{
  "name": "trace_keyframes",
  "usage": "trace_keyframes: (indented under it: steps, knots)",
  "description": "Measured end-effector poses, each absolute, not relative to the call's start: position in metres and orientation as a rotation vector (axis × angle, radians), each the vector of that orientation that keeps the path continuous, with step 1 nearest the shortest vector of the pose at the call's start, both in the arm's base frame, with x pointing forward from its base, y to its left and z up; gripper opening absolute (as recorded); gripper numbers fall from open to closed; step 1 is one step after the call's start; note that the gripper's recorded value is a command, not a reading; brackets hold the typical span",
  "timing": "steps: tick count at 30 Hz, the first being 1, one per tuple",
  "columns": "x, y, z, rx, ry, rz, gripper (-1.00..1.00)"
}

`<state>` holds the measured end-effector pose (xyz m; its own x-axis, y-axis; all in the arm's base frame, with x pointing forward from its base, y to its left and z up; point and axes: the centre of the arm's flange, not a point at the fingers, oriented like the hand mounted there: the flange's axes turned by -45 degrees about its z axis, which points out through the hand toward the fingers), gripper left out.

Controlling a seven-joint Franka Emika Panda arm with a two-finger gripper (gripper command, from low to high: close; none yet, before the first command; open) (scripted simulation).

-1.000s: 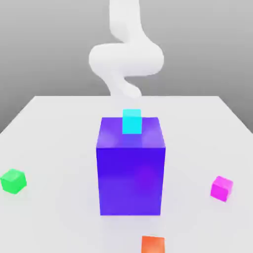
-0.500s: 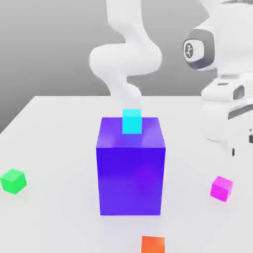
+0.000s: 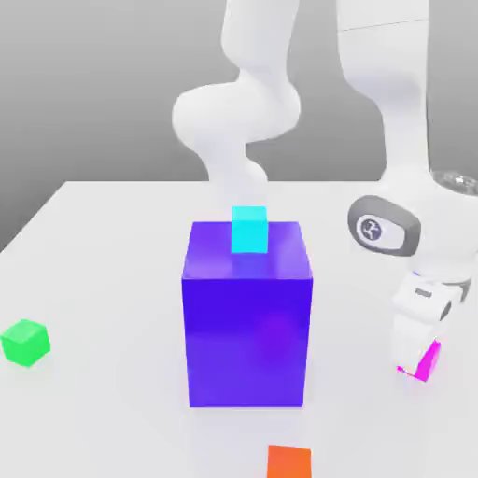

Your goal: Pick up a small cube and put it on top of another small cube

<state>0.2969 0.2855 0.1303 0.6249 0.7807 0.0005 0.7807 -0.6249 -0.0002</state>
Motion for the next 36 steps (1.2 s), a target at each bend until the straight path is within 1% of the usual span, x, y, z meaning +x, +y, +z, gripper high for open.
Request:
trace_keyframes:
  steps: [3,9,11,15,17,20,24,28,31,33,34,36]
  knots:
    - [0.297,0.285,0.130,-2.832,-1.361,-0.001,-1.00]
    - [0.298,0.287,0.185,-2.831,-1.365,-0.004,-1.00]
    - [0.324,0.274,0.192,-2.860,-1.319,-0.021,-1.00]
    - [0.398,0.193,0.202,-2.992,-1.065,-0.043,-1.00]
    - [0.426,0.145,0.207,-3.051,-0.933,-0.049,-1.00]
    - [0.454,0.072,0.214,-3.126,-0.747,-0.055,-1.00]
    - [0.470,-0.025,0.225,-3.207,-0.509,-0.054,-1.00]
    - [0.464,-0.123,0.237,-3.271,-0.270,-0.044,-1.00]
    - [0.445,-0.197,0.249,-3.309,-0.082,-0.031,-1.00]
    - [0.420,-0.248,0.256,-3.317,0.077,-0.018,-1.00]
    - [0.401,-0.274,0.258,-3.307,0.183,-0.010,-1.00]
    - [0.346,-0.327,0.259,-3.240,0.453,0.003,-1.00]
